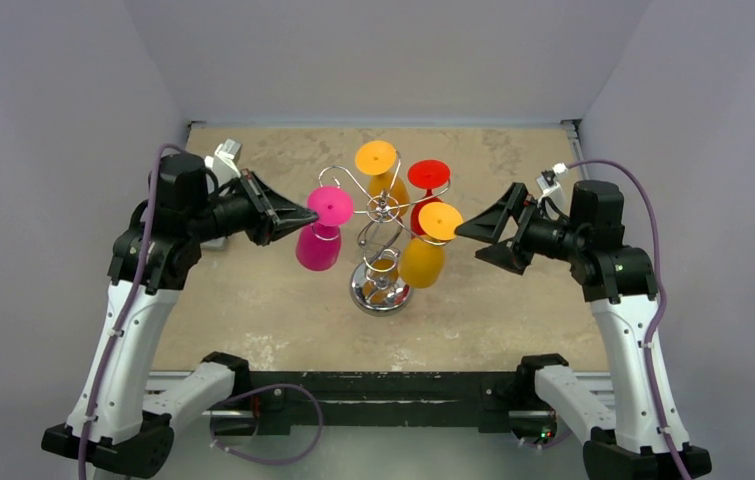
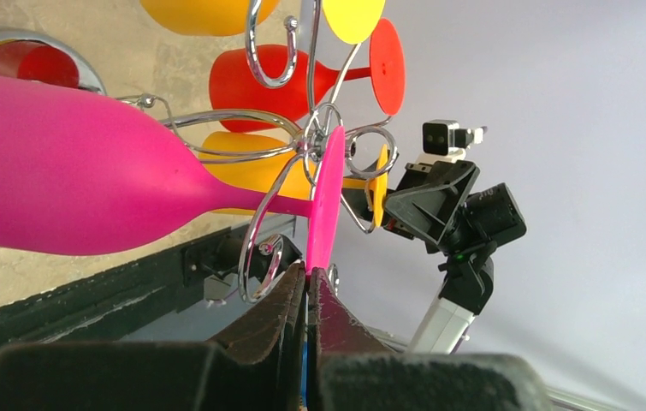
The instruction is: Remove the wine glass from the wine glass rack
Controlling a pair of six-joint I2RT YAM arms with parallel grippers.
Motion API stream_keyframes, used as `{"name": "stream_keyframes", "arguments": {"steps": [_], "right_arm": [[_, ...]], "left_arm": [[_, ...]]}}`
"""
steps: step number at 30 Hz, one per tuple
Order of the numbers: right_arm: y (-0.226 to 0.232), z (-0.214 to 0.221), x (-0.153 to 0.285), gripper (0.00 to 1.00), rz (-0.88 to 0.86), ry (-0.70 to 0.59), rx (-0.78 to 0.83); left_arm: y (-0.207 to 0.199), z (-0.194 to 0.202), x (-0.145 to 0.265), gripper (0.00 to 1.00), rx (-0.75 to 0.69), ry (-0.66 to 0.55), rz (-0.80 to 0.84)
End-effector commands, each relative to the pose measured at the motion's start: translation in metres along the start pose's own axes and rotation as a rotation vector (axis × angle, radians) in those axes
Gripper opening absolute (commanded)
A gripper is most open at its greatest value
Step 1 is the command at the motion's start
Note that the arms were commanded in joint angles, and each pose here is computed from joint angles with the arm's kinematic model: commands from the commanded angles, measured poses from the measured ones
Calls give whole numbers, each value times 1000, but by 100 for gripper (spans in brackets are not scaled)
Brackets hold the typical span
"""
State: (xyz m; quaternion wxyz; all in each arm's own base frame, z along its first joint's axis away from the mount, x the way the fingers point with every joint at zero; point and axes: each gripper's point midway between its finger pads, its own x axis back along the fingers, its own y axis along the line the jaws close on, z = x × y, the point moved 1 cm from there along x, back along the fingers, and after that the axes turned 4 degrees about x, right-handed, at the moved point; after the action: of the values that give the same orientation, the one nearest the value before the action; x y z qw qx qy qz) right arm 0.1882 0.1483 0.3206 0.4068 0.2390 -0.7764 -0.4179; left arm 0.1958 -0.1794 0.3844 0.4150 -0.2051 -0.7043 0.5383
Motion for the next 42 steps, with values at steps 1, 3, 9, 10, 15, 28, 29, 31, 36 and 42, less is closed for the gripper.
{"name": "stream_keyframes", "arguments": {"steps": [1, 3, 9, 10, 15, 28, 29, 31, 36, 42], "right_arm": [[9, -1, 6, 92, -26, -12, 64], [7, -1, 7, 92, -14, -14, 70], [2, 2, 7, 92, 2, -17, 80], [2, 2, 8, 92, 3, -20, 81], [2, 3, 9, 92, 5, -26, 89], [7, 0, 20, 92, 46, -30, 165], [8, 0, 22, 92, 49, -31, 171], [9, 1, 24, 92, 53, -31, 182], [9, 4, 26, 92, 50, -17, 187], [12, 8, 27, 92, 29, -2, 191]], "left_arm": [[-31, -1, 7, 0, -31, 6, 110], [-34, -1, 6, 0, -34, 11, 121], [-33, 0, 2, 0, -29, 23, 118], [-33, 0, 2, 0, -27, 22, 116], [-35, 5, -3, 0, -18, 70, 137], [-39, 18, -11, 0, 8, 135, 150], [-39, 20, -12, 0, 9, 141, 151], [-38, 23, -13, 0, 8, 146, 143], [-35, 27, -11, 0, 17, 129, 132], [-32, 32, -2, 0, 27, 106, 118]]}}
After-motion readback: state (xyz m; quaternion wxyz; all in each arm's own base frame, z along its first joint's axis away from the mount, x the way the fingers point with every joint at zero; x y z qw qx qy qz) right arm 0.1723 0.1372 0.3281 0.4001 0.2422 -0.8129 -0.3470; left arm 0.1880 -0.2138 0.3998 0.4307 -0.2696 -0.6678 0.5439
